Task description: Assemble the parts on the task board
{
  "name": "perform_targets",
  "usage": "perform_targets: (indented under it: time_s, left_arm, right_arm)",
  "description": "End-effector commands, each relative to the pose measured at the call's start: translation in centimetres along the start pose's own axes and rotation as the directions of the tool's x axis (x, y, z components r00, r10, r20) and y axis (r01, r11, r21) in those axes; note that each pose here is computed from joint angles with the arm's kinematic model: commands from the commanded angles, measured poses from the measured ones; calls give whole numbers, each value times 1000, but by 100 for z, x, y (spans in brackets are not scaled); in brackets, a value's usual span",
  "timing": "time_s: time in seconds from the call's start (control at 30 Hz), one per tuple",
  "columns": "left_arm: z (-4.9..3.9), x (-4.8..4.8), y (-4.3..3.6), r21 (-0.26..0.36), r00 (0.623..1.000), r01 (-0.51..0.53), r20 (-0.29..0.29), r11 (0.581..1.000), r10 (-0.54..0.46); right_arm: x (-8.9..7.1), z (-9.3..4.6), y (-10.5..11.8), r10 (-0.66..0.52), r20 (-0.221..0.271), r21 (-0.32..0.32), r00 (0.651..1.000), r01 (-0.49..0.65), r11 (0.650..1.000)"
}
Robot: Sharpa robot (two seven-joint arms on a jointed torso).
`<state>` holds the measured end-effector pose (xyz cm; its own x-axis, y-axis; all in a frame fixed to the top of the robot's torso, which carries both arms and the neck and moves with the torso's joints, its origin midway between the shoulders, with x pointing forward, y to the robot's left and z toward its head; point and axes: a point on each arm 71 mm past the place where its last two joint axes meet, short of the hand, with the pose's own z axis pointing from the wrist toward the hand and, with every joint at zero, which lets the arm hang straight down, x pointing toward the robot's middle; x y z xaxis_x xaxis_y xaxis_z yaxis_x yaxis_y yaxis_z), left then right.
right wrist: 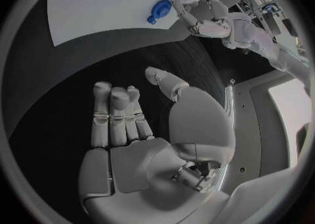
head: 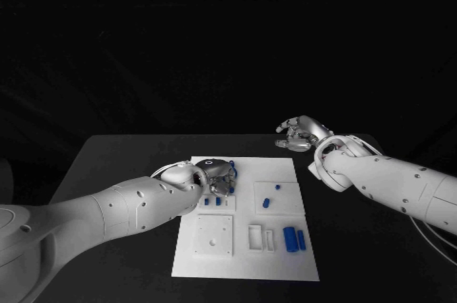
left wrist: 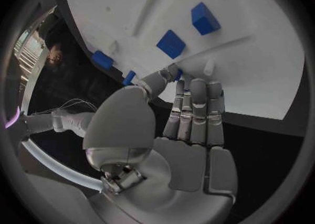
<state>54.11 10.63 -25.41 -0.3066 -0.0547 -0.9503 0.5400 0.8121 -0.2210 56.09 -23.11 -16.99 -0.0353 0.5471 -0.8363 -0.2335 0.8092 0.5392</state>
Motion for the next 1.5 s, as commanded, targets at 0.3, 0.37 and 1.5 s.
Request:
perform_targets:
  time_s: [0.3,0.37,1.5]
  left_arm:
    - [13,13,-49,10,1000,16,-14,1000,-16]
    - [17,17,-52,9,1000,16,-20,1000,-16]
    - [82,121,-48,-24,994,-23,-105,999,20]
  right_arm:
    - [11,0,13,-1,-11,-10,1000,1,1000]
    - [13,1,16,-1,-11,-11,1000,1,1000]
    - [27,5,39,1,-12,-17,1000,-1,1000]
